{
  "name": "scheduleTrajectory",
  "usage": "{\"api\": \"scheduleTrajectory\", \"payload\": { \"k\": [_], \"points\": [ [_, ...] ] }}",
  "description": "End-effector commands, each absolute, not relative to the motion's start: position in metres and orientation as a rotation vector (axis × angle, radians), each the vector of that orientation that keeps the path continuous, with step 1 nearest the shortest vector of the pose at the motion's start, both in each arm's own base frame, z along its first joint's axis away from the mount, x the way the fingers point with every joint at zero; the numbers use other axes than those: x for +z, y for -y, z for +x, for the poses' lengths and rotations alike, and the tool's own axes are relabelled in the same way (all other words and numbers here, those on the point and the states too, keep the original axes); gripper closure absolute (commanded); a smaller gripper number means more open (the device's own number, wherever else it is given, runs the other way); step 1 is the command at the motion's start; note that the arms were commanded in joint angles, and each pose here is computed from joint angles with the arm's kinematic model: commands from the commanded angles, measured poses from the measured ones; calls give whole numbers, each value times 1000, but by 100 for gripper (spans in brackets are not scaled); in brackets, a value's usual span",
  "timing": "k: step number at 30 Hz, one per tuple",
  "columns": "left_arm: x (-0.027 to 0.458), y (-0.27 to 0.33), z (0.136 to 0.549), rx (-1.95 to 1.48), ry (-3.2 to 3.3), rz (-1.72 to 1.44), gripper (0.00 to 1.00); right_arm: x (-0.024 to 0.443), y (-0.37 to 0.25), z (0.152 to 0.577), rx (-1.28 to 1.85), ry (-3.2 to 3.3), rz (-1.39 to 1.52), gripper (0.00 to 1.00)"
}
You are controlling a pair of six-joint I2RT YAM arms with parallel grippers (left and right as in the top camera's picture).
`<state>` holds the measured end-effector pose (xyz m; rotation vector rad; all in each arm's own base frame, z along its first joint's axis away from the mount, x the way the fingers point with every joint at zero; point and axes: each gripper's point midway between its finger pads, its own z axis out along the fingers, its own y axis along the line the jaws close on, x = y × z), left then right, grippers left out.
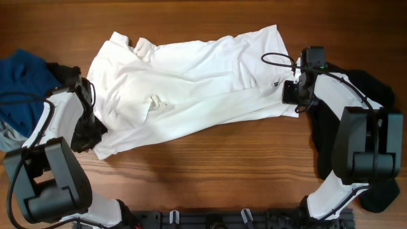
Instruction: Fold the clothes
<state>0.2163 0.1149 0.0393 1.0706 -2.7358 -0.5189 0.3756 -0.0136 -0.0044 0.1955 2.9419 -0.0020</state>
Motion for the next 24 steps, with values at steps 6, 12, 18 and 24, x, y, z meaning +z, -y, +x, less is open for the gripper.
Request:
{"api": "scheduleTrajectory", "payload": {
  "k": [6,12,18,24],
  "points": [
    [54,-146,232,-741,2776,1170,87,-52,16,330,-49,-3147,264,96],
    [68,-144,249,-655,2816,1213,90,-48,28,291,-214,-3240,583,96],
    [92,-120,282,-356,2976,1162,85,-36,39,252,-426,-3303,832,96],
    [90,-87,293,-49,3036,1033,79,-20,43,255,-464,-3235,916,87]
  ]
}}
